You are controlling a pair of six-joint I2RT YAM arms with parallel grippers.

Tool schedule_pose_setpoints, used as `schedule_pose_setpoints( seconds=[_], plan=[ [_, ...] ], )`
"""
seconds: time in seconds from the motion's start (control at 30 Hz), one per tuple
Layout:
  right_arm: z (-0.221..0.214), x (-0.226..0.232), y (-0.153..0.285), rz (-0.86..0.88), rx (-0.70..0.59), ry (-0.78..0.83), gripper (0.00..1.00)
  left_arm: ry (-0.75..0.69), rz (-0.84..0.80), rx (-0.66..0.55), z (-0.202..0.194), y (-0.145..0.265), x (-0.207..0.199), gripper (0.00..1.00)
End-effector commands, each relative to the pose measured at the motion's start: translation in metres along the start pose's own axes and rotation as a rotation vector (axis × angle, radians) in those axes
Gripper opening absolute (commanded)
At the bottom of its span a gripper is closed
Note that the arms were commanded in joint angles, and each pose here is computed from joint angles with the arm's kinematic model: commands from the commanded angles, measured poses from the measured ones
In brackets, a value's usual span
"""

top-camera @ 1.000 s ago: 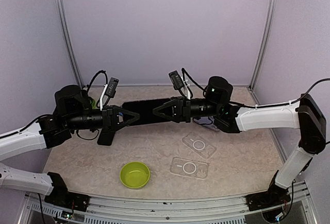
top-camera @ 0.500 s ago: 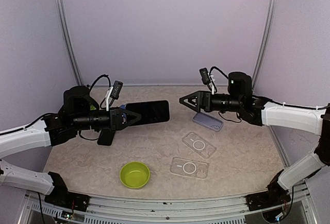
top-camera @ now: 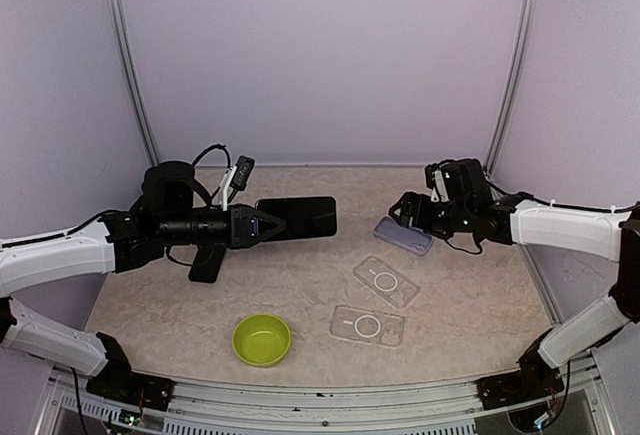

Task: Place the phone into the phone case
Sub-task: Pick up the phone case from the center of the board.

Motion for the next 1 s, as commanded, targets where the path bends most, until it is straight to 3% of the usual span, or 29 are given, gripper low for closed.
schedule_pose_setpoints(
  seconds=[0.0, 0.33, 0.97],
  plan=[
    [-0.005, -0.035, -0.009, -0.229, 0.005, -0.094, 0.86, -0.054, -0.04, -0.117, 0.022, 0.01, -0.015, 0.0],
    [-0.016, -0.071, -0.035, -0.386, 0.043, -0.185, 0.78, -0.044, -0.013, -0.133, 0.015, 0.02, -0.013, 0.0],
    [-0.022, -0.096, -0.081, -0.499, 0.106, -0.212, 0.57, -0.063, 0.031, -0.141, 0.013, 0.032, -0.014, 0.0]
  ],
)
Point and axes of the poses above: each gripper's point midway between its finger pads, its own y axis back along the fingers, its own x axis along the line the jaws close on, z = x × y, the point moved 9 cm from there along y, back along the fingers, and after that the axes turned 2 degrees about y, right-handed, at the moved point
